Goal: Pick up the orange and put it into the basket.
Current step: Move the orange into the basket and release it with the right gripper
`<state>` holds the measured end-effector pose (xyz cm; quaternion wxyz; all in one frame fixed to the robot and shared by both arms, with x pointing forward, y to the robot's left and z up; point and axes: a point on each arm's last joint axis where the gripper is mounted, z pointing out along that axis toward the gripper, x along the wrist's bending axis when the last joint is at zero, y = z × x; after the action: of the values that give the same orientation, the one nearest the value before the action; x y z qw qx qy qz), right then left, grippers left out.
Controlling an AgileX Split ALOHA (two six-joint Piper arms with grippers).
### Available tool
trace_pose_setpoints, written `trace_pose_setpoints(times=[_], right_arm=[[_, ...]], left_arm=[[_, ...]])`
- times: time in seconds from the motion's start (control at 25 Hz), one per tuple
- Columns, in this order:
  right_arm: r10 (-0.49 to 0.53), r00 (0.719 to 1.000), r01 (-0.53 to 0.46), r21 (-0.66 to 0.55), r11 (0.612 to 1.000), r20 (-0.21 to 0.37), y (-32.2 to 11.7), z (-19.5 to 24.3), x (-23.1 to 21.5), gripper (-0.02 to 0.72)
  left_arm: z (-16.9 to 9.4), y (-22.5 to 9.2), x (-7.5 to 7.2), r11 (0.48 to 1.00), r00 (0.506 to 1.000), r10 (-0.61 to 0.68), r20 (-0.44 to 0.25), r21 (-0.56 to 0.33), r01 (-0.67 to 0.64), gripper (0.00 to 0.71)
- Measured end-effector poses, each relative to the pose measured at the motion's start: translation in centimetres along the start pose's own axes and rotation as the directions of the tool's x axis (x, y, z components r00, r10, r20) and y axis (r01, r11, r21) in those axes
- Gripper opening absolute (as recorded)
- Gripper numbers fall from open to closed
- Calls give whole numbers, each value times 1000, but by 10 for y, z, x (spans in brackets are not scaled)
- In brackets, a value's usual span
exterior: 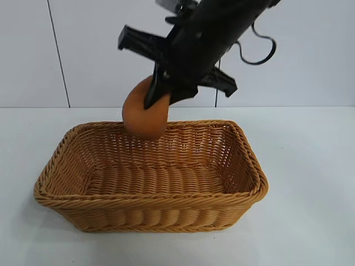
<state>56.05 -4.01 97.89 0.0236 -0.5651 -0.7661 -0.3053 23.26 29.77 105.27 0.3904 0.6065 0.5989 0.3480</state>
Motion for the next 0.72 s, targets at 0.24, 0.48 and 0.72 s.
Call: trace_pose_setpoints(times=[0.24, 0.48, 0.72], right_arm=[[24, 999, -28, 95, 995, 48, -16, 47, -18, 43], [25, 998, -30, 118, 993, 50, -19, 48, -19, 276], [-25, 997, 13, 149, 989, 76, -15, 27, -15, 549]], left_arm=[[0, 0, 0, 1000, 1000, 0, 0, 0, 0, 641], [0, 0, 0, 1000, 1000, 0, 0, 0, 0, 641], [0, 0, 0, 1000, 1000, 0, 0, 0, 0, 641]])
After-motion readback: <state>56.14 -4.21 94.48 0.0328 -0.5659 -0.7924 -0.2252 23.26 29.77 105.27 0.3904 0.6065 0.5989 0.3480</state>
